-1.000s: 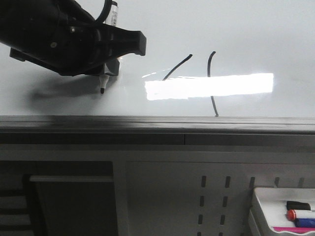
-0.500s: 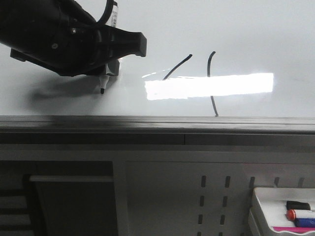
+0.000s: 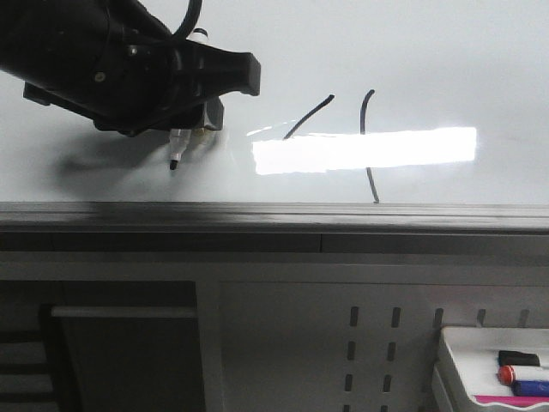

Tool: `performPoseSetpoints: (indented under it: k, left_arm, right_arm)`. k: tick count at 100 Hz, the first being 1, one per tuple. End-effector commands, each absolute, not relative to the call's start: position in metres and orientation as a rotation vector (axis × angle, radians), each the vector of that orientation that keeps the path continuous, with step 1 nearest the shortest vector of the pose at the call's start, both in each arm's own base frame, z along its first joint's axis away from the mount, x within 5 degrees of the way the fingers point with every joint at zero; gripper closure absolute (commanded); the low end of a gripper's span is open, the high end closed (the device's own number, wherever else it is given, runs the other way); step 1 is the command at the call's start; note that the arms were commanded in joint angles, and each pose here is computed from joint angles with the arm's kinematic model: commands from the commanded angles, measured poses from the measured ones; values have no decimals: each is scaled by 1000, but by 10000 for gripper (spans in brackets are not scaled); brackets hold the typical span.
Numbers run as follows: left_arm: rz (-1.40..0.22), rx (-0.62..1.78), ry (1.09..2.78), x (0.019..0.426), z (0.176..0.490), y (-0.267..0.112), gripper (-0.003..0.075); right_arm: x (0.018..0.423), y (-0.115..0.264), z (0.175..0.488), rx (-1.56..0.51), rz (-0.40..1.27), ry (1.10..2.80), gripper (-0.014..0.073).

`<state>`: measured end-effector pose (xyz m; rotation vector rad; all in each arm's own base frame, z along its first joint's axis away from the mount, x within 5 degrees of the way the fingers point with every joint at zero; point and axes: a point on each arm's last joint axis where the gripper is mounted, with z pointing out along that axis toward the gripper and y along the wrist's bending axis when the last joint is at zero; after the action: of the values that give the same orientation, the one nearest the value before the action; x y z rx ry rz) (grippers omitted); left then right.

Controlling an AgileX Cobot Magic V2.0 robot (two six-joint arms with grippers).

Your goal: Write number 4 on whiteboard

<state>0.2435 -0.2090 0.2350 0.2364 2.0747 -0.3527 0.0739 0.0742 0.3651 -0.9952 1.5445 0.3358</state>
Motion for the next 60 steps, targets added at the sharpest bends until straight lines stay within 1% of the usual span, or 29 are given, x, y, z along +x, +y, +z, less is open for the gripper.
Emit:
performPoseSetpoints:
  k: [1,6,9,13,16,25,38,47,60]
  left_arm:
    - [-303,160,2046,251,239,-203,276]
    - [-302,159,2045,251,239,-203,197]
    - [-303,159,2044,251,240,-203,165]
    - [-305,158,2042,250,240,-203,134]
    - [-305,155,2038,251,241,-202,124]
    - [-310,150,2028,250,245,-201,121]
    - [-345,134,1982,244,262,-197,121]
    - [-380,158,1922,234,284,-191,121]
    - [-449,206,1788,209,327,-180,133]
  right_arm:
    - [75,73,380,-928,334,1474,655]
    - [75,73,380,-928,334,1474,655]
    - [75,73,380,-928,334,1474,655]
    - [75,73,380,-928,334,1474,655]
    - [75,73,380,-928,334,1474,655]
    - [75,73,380,-927,334,1473,655]
    - [75,73,381,-925,334,1470,655]
    - [72,70,382,-921,335,1459,655]
    - [59,61,387,-902,327,1408,655]
